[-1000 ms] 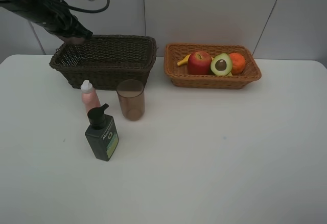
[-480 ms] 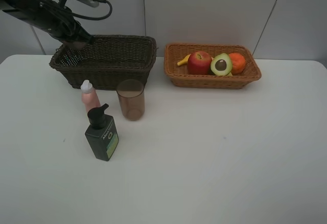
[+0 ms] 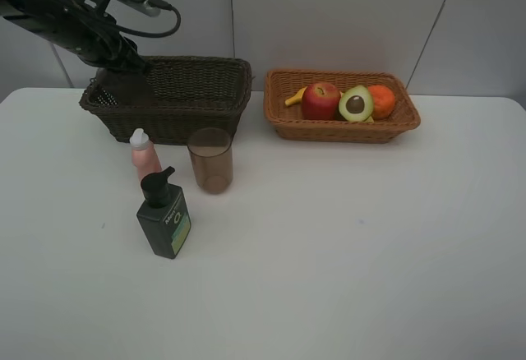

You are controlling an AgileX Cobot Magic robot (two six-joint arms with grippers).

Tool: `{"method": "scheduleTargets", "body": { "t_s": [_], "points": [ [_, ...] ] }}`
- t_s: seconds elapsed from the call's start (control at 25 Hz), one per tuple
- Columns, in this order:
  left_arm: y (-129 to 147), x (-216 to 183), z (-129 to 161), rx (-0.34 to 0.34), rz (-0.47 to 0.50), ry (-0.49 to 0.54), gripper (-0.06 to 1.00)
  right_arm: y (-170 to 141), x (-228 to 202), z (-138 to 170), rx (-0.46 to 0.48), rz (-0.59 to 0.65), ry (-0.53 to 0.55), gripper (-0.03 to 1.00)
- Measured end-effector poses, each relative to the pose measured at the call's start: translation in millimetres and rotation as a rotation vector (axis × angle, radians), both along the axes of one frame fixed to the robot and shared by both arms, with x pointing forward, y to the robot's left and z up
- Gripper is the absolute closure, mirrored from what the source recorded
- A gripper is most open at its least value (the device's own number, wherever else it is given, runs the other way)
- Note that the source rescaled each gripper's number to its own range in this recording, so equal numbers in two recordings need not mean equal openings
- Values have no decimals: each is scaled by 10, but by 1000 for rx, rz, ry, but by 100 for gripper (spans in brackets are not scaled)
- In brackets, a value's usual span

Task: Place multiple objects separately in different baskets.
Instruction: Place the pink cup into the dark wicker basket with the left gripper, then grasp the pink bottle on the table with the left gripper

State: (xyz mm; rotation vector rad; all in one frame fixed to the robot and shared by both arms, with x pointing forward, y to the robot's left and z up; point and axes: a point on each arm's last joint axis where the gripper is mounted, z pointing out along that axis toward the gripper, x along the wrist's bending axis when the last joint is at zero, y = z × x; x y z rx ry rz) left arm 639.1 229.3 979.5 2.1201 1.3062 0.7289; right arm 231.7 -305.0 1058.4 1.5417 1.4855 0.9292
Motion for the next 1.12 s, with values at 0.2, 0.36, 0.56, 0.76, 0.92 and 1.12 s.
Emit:
{"method": "scheduleTargets", "body": {
  "t_s": [0.2,0.36,0.56,0.76,0.92,1.12],
  "points": [
    [0,-4,-3,9,-9,3,-4,0,0,0,0,0,0,-3],
    [0,-4,-3,9,-10,3,-5,0,0,0,0,0,0,-3],
    [0,-4,-3,9,-10,3,-5,0,0,0,0,0,0,-3],
    [-1,-4,-3,7,-9,4,-5,0,0,0,0,0,0,-3],
    [-4,-9,19,-11,3,2,-5,0,0,0,0,0,0,-3],
    [1,-65,246,-71,46,-38,-5,0,0,0,0,0,0,-3]
  ]
}}
